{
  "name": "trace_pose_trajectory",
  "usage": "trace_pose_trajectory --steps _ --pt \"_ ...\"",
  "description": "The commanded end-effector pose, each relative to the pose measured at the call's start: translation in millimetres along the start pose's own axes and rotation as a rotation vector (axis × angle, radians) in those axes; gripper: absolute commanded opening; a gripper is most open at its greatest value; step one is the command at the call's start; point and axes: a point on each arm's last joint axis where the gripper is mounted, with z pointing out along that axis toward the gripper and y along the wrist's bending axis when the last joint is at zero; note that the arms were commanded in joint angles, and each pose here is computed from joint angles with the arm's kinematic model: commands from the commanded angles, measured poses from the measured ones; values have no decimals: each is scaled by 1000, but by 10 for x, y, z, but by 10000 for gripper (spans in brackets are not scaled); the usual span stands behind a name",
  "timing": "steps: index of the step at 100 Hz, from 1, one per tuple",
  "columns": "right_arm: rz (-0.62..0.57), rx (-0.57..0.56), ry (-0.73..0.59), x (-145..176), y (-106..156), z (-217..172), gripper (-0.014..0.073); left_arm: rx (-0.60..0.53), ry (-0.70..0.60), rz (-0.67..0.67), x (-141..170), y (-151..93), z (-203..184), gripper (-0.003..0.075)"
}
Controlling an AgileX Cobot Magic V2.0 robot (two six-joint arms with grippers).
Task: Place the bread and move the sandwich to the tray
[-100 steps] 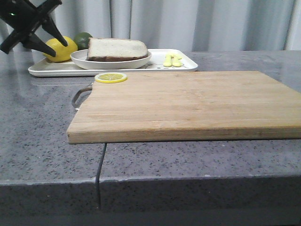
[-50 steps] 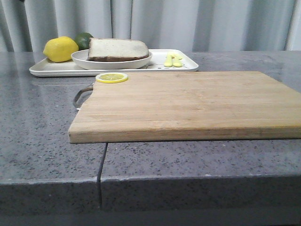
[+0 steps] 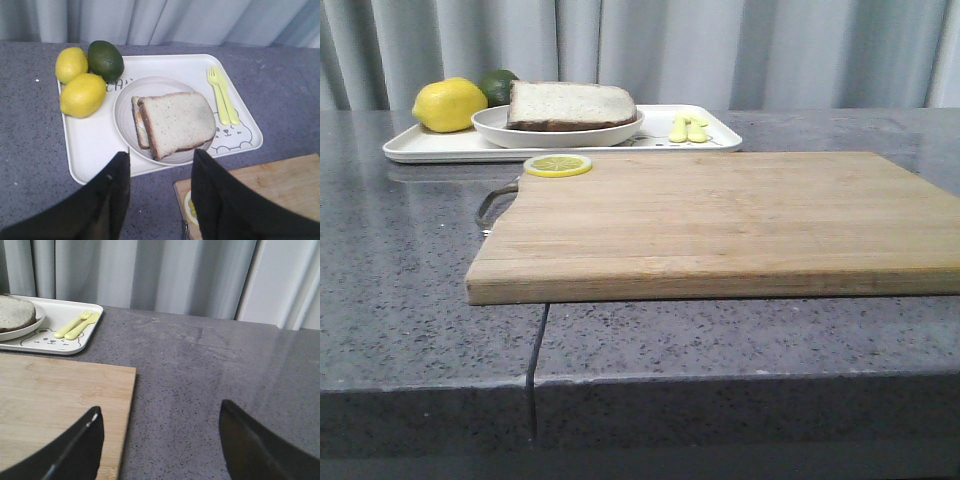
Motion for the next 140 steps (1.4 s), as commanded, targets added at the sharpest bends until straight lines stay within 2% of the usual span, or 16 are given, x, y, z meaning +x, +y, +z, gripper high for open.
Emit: trace_pose_trajectory --steps 1,16,35,54,86,105,112,122,140 --pt "-1 12 -104 -158 -14 -21 498 21 -168 22 152 -125 -281 274" --pt "-1 12 -104 -158 -14 -21 498 7 -293 14 652 -82 -488 274" --pt "0 12 -104 -158 -14 -21 498 -45 -392 -21 1369 130 -580 274" --pt "7 10 -100 -154 -12 -21 498 -76 -486 -27 1909 280 -696 274" --pt "9 -2 -71 -51 2 15 497 -93 -578 9 2455 410 -809 274" --pt "9 -2 -80 -59 2 14 490 -92 -578 7 2510 424 -806 274" --pt "9 -2 -81 -60 2 14 449 -92 -578 7 2510 424 -806 269" --pt "9 -2 -80 -59 2 14 325 -92 -578 7 2510 424 -806 219" --pt "9 -2 -81 -60 2 14 41 -92 -578 7 2510 424 -806 21"
